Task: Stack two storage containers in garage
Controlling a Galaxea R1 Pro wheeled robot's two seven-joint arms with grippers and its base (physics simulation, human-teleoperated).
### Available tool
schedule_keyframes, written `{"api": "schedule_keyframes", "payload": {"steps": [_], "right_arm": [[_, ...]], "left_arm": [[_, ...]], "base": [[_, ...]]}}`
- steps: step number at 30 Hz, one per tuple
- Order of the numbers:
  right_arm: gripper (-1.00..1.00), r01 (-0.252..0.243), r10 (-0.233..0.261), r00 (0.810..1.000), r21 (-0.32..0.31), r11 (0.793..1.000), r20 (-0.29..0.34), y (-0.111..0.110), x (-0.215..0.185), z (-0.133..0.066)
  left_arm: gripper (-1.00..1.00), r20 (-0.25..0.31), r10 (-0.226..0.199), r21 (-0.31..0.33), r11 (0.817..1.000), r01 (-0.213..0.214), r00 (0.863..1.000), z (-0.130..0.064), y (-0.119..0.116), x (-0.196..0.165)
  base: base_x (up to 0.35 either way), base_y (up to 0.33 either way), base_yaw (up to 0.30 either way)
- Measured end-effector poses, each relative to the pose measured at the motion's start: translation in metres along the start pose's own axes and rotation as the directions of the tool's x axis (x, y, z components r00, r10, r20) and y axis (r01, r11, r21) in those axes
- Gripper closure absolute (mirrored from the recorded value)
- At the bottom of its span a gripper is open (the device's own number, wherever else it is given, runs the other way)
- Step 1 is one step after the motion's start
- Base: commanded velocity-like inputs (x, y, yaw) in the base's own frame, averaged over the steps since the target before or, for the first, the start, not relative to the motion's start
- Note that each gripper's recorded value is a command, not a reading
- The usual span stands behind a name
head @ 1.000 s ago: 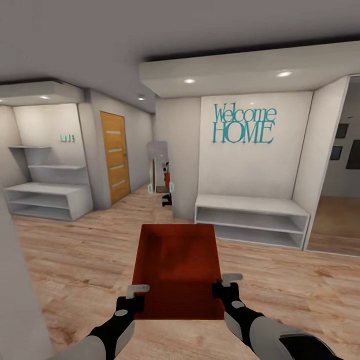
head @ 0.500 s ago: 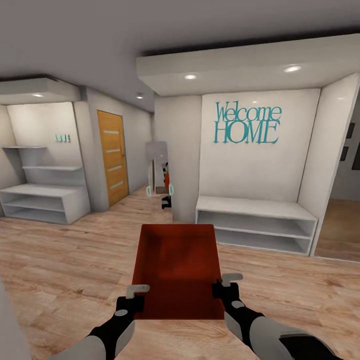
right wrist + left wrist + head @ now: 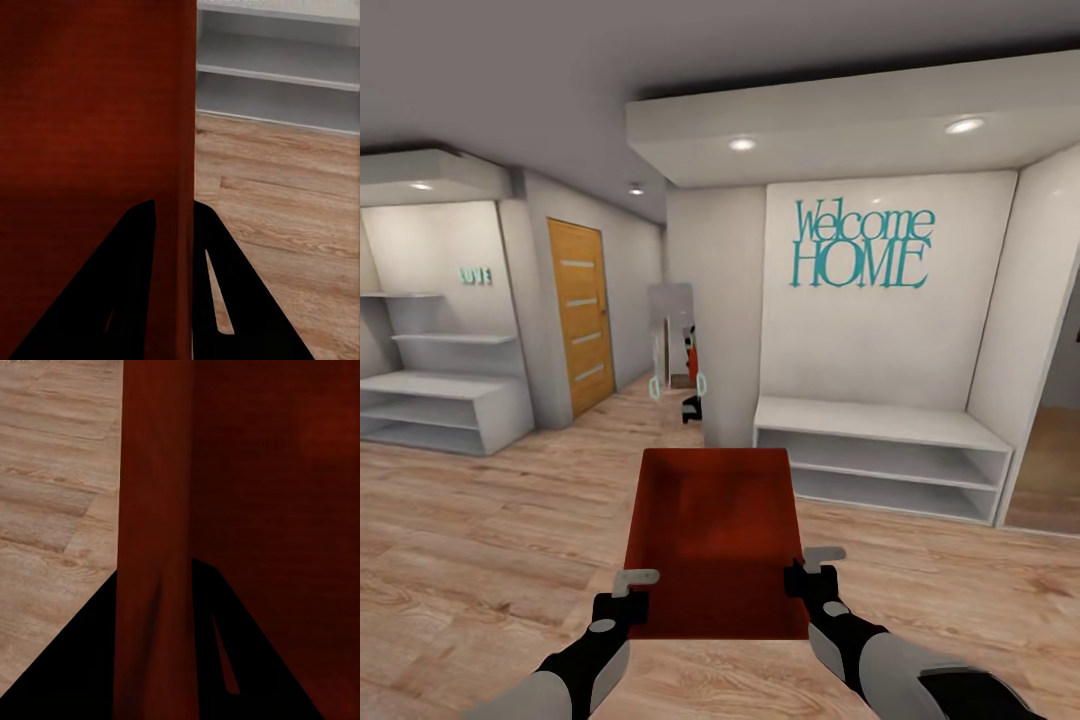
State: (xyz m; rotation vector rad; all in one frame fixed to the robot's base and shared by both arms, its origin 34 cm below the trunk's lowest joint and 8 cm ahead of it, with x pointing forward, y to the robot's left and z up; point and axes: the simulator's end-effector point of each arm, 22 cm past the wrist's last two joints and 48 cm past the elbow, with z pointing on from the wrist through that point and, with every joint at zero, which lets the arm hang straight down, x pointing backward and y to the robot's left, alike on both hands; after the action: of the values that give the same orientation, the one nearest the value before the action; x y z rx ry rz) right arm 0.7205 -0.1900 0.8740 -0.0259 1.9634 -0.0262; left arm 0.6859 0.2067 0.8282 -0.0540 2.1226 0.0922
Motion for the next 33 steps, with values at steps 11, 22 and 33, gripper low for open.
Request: {"api": "schedule_keyframes", "payload": {"steps": [11, 22, 33], "right_arm": [[1.0, 0.0, 0.0, 1.0, 0.0, 1.0, 0.0, 0.0, 0.0, 0.0], [1.0, 0.0, 0.0, 1.0, 0.0, 1.0, 0.0, 0.0, 0.0, 0.0], [1.0, 0.0, 0.0, 1.0, 0.0, 1.0, 0.0, 0.0001, 0.0, 0.0]], "left_arm": [[1.0, 0.0, 0.001, 0.0, 1.0, -0.001, 1.0, 0.0, 0.0, 0.0], [1.0, 0.0, 0.0, 0.0, 1.0, 0.0, 1.0, 0.0, 0.0, -0.0001], [1.0, 0.0, 0.0, 0.0, 1.0, 0.0, 1.0, 0.0, 0.0001, 0.0]], "base": [[0.321, 0.0, 0.0], [0.321, 0.0, 0.001], [0.321, 0.0, 0.217]]}}
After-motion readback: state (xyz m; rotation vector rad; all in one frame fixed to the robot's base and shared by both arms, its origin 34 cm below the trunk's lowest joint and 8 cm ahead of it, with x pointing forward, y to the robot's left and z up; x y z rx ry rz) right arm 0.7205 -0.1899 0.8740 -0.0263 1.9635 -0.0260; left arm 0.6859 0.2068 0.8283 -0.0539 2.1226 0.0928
